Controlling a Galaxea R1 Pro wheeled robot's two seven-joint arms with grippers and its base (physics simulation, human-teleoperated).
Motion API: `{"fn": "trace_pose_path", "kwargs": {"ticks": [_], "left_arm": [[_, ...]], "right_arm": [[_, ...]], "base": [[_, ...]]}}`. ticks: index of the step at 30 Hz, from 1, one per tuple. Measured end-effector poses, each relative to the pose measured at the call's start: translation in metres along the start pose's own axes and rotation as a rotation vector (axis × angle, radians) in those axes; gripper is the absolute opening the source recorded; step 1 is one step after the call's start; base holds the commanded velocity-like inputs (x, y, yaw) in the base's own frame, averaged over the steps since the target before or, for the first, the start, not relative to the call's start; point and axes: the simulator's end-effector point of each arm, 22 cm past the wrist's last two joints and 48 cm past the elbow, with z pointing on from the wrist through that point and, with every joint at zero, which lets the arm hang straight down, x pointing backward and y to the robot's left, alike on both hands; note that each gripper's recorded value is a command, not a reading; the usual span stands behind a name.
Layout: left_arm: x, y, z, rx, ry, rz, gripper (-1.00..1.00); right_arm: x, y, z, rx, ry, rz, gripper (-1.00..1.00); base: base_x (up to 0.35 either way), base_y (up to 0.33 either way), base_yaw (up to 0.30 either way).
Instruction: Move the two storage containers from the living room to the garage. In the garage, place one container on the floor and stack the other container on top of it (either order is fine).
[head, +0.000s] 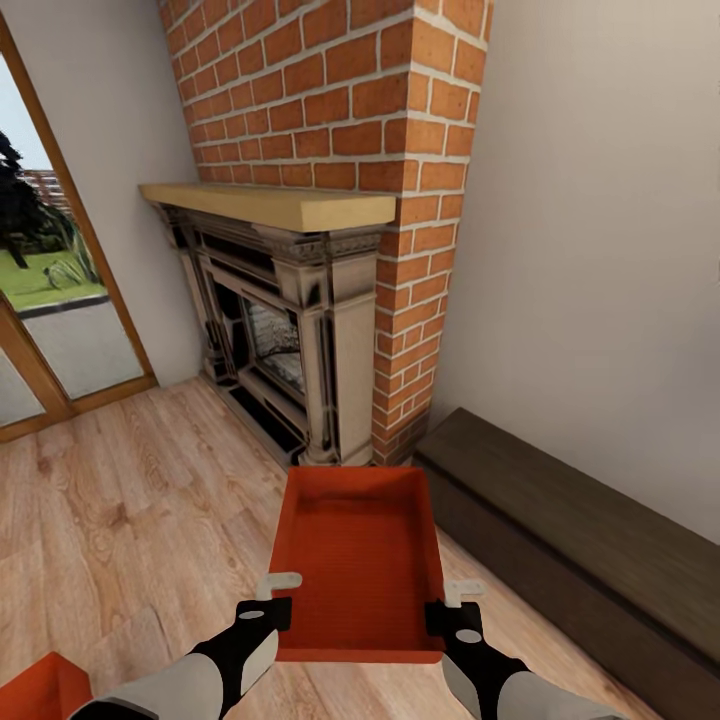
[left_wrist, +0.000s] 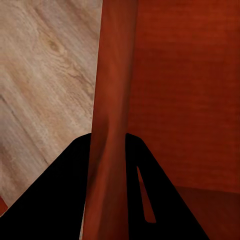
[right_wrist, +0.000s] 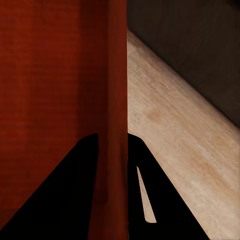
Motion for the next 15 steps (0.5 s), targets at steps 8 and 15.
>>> {"fn": "trace_pose_path", "kwargs": {"ticks": [8,15], "left_arm": [[-0.006,0.000,-0.003,0.000,-0.013,-0.001,-1.00],[-0.012,0.000,-0.006,0.000,-0.024,-0.003,-1.00]], "right_arm": [[-0.007,0.000,-0.003,0.001,-0.013,0.001,-1.00],[-0.012,-0.001,-0.005,0.001,-0.024,0.002,-1.00]], "base": [[0.000,0.000,0.000],[0.000,0.000,0.000]]}}
